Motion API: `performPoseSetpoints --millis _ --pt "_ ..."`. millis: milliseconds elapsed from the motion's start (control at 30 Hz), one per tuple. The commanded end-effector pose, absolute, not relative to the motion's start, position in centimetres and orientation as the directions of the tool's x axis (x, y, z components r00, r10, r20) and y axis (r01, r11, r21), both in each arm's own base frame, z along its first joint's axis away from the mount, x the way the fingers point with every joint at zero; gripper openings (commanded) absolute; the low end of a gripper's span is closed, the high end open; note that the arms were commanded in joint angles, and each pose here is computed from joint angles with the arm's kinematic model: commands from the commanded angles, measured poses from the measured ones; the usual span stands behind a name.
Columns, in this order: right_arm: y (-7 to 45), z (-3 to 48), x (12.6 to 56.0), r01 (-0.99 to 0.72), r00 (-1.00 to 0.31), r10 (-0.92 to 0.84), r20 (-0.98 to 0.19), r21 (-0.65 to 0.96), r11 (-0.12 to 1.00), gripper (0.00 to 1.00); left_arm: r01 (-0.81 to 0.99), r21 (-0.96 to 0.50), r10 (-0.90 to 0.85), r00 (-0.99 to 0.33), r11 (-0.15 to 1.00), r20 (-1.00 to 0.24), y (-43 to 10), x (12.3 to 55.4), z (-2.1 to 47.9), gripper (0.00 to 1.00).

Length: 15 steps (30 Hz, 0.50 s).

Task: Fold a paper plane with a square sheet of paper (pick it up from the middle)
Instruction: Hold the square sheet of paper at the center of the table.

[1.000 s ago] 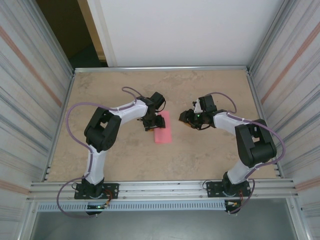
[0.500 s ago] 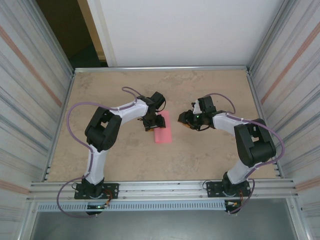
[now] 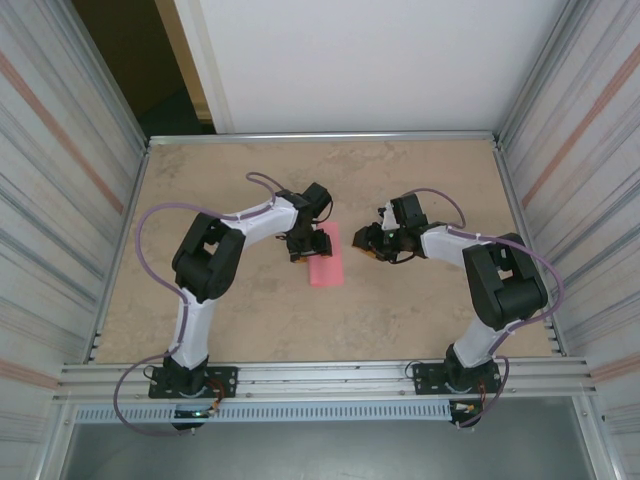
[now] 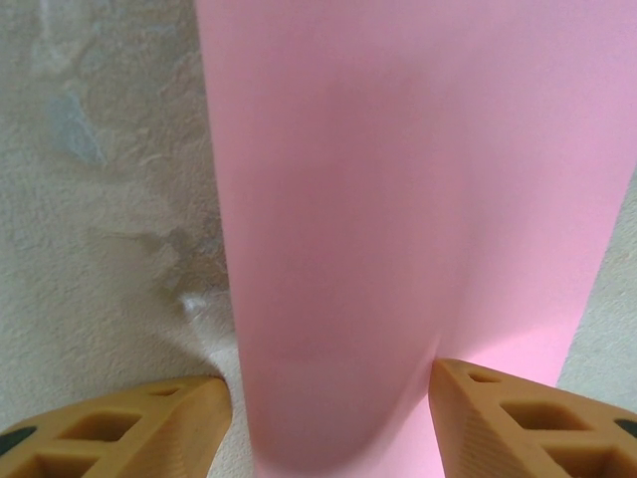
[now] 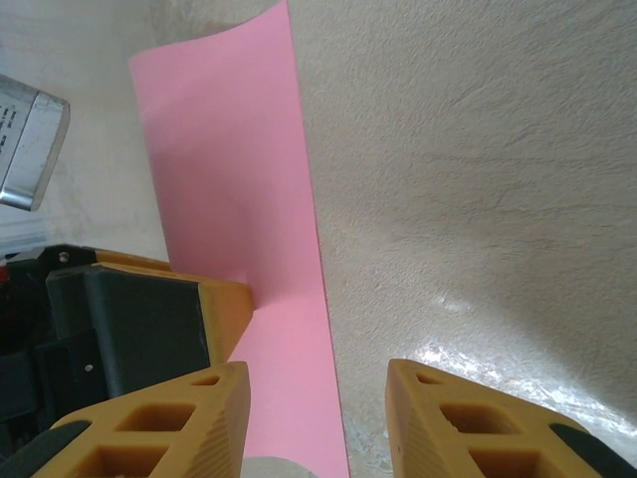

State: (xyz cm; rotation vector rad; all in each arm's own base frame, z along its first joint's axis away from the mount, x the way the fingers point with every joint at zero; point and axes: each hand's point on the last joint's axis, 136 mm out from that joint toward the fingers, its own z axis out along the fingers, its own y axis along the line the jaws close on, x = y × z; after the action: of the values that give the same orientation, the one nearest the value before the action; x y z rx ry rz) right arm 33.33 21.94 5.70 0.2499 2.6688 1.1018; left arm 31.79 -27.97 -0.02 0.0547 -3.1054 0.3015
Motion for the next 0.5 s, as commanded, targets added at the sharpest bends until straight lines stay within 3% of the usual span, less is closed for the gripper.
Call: performPoseSetpoints --millis 0,467 --pt "22.8 5.7 33.2 0.064 -0.962 0.236 -0.136 0.729 0.682 0.39 -0.010 0.014 -0.013 -0.956 1.000 0.295 -23.7 24.6 -11.7 0.60" --pt "25.5 5.6 32.6 0.035 -0.980 0.174 -0.101 0.765 0.643 0.27 -0.008 0.024 -0.015 -0.952 1.000 0.305 -23.5 24.4 -12.3 0.60"
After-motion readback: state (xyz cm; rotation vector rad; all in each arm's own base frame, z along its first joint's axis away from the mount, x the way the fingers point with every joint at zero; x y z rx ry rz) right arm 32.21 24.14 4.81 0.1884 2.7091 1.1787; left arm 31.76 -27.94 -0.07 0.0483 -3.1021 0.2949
